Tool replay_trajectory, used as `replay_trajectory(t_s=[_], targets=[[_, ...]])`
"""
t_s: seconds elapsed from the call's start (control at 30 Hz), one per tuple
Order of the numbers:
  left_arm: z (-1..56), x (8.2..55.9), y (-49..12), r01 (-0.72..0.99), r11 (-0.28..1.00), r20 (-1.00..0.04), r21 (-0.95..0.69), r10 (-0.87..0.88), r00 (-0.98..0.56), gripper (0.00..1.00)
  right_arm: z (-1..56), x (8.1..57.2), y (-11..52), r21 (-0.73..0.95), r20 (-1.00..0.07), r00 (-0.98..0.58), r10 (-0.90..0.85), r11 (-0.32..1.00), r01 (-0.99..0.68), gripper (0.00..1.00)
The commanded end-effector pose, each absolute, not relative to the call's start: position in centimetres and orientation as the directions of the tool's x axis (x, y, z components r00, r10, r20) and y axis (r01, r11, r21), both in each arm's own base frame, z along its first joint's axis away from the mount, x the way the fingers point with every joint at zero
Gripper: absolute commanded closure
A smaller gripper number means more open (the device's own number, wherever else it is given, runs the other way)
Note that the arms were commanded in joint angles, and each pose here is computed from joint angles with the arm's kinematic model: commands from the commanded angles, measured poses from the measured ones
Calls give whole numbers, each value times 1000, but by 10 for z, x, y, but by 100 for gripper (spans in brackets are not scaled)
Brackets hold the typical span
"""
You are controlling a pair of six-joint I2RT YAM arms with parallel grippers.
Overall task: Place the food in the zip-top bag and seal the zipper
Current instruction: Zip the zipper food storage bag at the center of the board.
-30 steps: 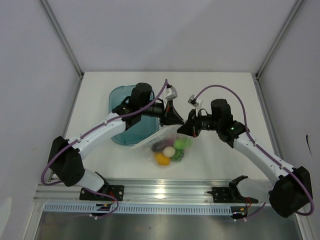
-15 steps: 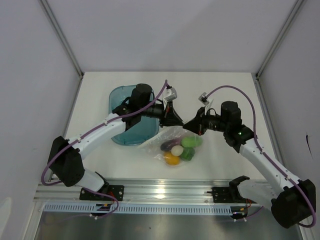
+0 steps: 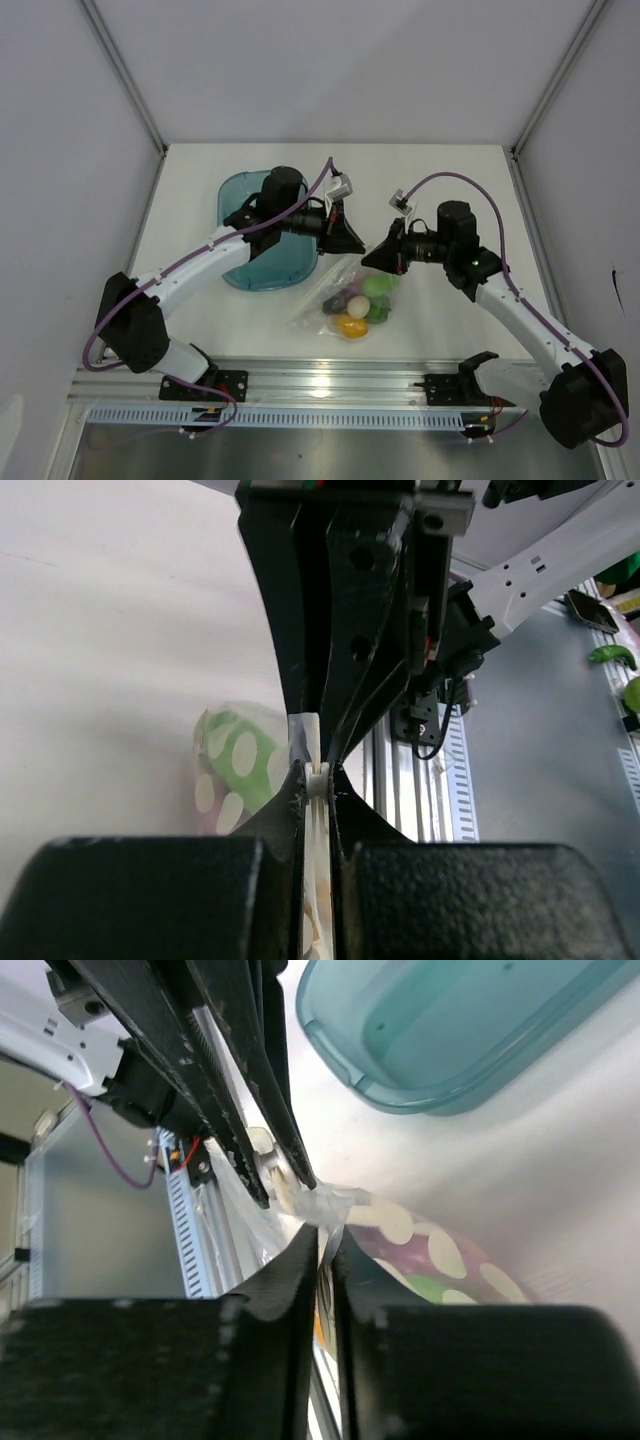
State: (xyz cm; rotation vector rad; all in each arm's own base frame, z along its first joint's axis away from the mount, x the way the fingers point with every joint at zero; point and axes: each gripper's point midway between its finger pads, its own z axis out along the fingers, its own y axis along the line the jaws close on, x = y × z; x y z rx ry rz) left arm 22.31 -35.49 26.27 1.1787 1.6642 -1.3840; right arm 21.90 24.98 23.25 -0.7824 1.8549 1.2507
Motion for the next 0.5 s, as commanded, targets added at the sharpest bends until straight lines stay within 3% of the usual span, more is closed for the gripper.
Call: replay_trajectory(t_s=[0.0, 0.2, 0.3, 0.47], targets=[[293, 219, -357, 934, -26, -920, -356, 187, -345, 99, 245, 213, 259, 440, -871, -479, -113, 254, -861, 86], [298, 216, -356, 933, -45, -921, -357, 186, -343, 99, 240, 210, 265, 448, -867, -479, -134, 210, -869, 52], [300, 214, -355, 933, -53, -922, -355, 183, -340, 99, 237, 214, 269, 447, -869, -476, -135, 197, -872, 51], [296, 213, -356, 928, -61, -916, -368, 193, -351, 99, 244, 215, 277, 428, -889, -442, -117, 125, -895, 57]])
